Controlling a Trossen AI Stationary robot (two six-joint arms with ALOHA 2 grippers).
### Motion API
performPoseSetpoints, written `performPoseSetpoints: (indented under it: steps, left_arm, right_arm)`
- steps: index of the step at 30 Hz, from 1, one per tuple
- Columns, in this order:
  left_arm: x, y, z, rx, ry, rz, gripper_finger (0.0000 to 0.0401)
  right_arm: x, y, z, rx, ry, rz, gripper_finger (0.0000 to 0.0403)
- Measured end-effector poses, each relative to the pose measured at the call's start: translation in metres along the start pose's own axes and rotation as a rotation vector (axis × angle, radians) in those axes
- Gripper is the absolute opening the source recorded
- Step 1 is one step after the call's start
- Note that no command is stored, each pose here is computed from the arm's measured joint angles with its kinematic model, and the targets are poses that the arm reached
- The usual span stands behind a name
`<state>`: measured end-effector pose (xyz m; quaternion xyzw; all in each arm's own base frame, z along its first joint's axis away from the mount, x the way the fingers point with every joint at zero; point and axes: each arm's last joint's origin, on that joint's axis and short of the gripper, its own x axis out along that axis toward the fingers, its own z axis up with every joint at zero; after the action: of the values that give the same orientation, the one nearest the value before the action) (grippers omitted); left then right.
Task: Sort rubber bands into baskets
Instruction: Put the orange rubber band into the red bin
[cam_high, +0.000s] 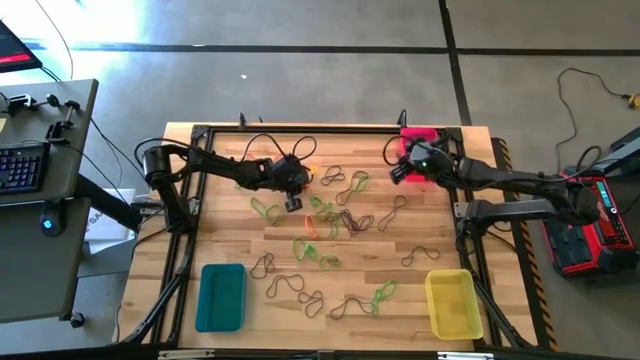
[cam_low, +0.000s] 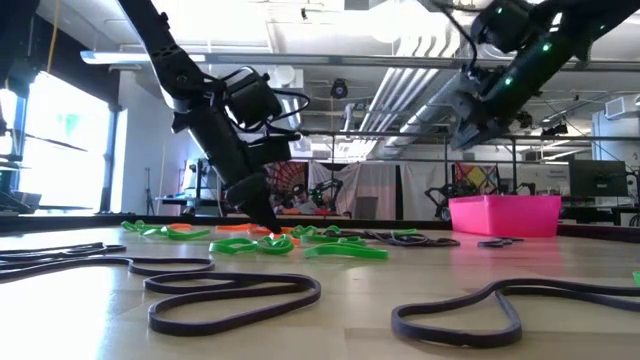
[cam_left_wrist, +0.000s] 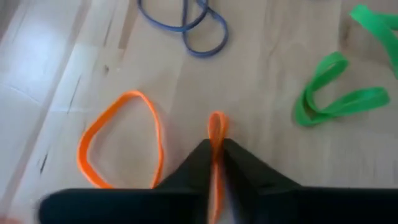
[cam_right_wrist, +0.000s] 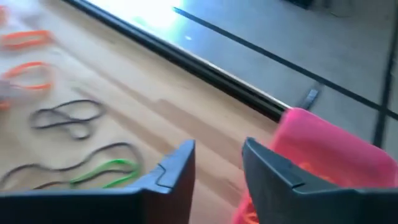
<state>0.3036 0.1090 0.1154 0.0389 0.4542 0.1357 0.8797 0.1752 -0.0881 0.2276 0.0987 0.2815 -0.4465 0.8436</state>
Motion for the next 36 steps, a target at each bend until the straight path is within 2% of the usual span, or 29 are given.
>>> performPoseSetpoints:
  steps: [4,7,11,16,20,25,30,36]
  left_arm:
    - [-0.002,0.004,0.001,-0.015,-0.017,0.008,0.0011]
    - [-0.007,0.006,0.005,-0.019,-0.043,0.011,0.0003]
    - [-0.019,0.008,0.013,-0.026,-0.097,0.002,0.0002]
    - [-0.035,0.009,0.027,-0.074,-0.230,-0.073,0.0001]
    - [-0.044,0.007,0.042,-0.135,-0.391,-0.179,0.0000]
    - [-0.055,0.001,0.062,-0.172,-0.600,-0.285,0.0000]
    - [-0.067,-0.008,0.077,-0.181,-0.780,-0.357,0.0000]
    - [-0.076,-0.016,0.085,-0.178,-0.883,-0.397,0.0000]
  right_arm:
    - [-0.005,0.016,-0.001,-0.009,-0.007,0.147,0.0061]
    - [-0.005,0.028,-0.008,-0.015,-0.042,0.212,0.0012]
    - [-0.004,0.043,-0.017,-0.011,-0.124,0.335,0.0014]
    - [-0.002,0.062,-0.030,-0.013,-0.198,0.538,0.0012]
    - [0.002,0.077,-0.036,-0.040,-0.216,0.582,0.0036]
    - [0.012,0.094,-0.039,-0.034,-0.277,0.624,0.0103]
    - [0.018,0.111,-0.038,-0.023,-0.436,0.652,0.0164]
    - [0.025,0.131,-0.035,-0.048,-0.583,0.672,0.0180]
